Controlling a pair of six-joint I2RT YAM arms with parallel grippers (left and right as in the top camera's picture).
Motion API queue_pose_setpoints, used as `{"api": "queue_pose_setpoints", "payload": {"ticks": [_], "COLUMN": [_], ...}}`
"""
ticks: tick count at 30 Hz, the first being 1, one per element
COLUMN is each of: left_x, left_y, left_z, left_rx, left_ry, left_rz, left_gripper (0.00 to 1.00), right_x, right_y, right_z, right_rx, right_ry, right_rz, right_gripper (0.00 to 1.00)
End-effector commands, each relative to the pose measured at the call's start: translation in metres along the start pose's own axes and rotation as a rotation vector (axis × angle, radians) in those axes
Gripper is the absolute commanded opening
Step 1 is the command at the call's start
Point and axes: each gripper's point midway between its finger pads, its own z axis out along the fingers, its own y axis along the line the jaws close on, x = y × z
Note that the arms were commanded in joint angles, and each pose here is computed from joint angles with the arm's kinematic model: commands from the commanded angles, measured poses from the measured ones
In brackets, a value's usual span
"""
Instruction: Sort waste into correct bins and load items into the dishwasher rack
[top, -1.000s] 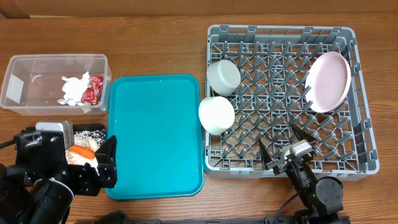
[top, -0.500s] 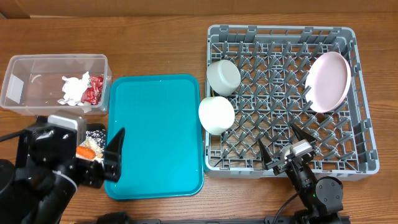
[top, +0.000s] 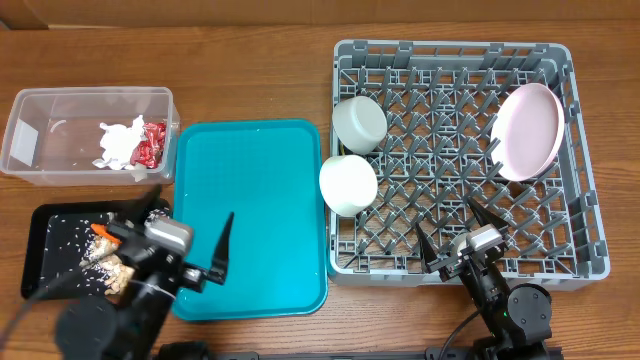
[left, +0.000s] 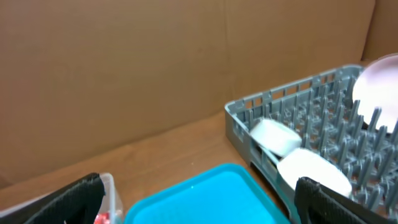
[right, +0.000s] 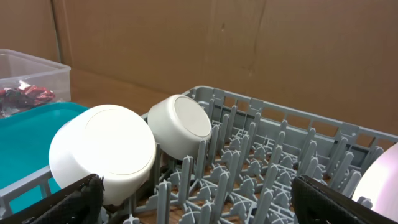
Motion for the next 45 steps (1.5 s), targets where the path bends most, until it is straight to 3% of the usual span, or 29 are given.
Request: {"api": "queue_pose_setpoints", "payload": {"ticks": [1, 6, 14, 22, 45], "left_x": [0.027, 0.062, 0.117, 0.151, 0.149], "left_y": [-0.013, -0.020, -0.023, -0.037, -0.037], "left_z": [-0.001, 0.000, 0.025, 0.043, 0.043], "left_rx": [0.027, 0.025, 0.048, 0.128, 0.128], "left_ry": [-0.044, -0.104, -0.022, -0.075, -0.081], "left_rz": [0.021, 0.032, -0.005, 0.012, 0.016], "left_gripper": [1.00, 1.00, 1.00, 1.00, 1.00], "right_x": [0.001, 0.001, 0.001, 0.001, 0.001], "right_y": [0.000, 0.000, 0.000, 0.000, 0.000], "right_z": [0.000, 0.000, 0.000, 0.000, 0.000], "right_rx": [0.003, 0.003, 0.003, 0.003, 0.003], "right_ry": [-0.005, -0.005, -0.005, -0.005, -0.005], "right_rz": [0.003, 0.003, 0.003, 0.003, 0.003], "right_gripper": [1.00, 1.00, 1.00, 1.00, 1.00]}}
